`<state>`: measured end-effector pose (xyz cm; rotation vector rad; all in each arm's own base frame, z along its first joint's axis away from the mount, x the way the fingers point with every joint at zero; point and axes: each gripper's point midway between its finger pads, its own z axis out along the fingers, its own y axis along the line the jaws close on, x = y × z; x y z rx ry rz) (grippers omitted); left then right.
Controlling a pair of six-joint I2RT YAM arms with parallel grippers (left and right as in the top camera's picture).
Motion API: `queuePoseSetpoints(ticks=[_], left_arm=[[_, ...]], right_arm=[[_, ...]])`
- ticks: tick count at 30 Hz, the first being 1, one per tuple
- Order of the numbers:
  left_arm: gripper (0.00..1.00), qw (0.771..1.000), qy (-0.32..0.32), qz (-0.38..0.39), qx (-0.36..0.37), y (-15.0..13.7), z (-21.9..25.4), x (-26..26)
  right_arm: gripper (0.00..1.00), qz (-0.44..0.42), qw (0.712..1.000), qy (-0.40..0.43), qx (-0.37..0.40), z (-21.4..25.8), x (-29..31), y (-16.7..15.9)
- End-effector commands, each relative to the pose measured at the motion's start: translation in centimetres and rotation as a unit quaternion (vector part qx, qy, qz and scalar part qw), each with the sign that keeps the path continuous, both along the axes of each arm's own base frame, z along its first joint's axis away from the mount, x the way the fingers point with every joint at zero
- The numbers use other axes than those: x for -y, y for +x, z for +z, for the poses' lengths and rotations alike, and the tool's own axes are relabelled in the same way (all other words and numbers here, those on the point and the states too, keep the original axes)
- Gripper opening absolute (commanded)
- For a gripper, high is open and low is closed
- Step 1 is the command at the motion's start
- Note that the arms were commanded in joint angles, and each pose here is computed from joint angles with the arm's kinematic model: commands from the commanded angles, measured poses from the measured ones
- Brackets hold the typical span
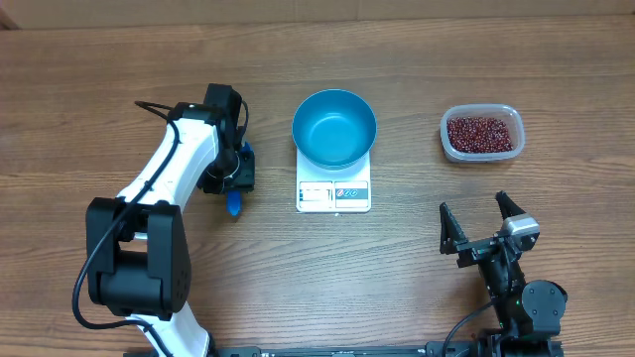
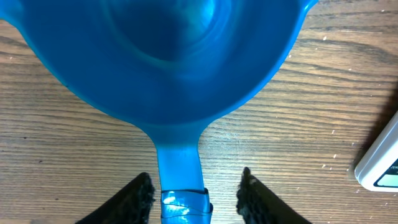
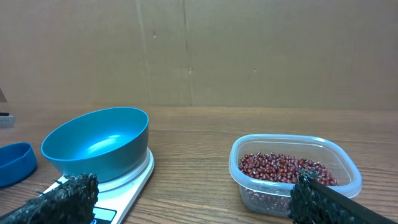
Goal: Scoop item into bowl and weigh 150g on scale
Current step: 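Lift the blue cup with the left gripper toward the scale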
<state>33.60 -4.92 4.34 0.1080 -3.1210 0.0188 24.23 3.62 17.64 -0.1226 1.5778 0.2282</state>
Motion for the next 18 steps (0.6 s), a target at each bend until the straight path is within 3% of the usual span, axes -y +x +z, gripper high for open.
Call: queuePoseSetpoints(ticks=[1,5,10,18], left_arm=[[0.52,1.000,0.003,0.004,-0.004,-0.10,-0.38,0.05],[0.54,0.999,0.025,0.039,0.001,0.07,-0.37,-0.75],[0.41,0.998,0.024,0.050,0.010,0.41,-0.60,-0.41],[0.41,0.998,0.024,0.062,0.013,0.39,-1.01,-0.34]], right_arm=[[1.00,0.001,1.000,0.001,0.002,-0.14,-0.05,0.00],[1.00,0.001,1.000,0.001,0.002,-0.14,-0.05,0.00],[1.00,0.001,1.000,0.001,0.002,-0.14,-0.05,0.00],[1.00,0.001,1.000,0.001,0.002,-0.14,-0.05,0.00]])
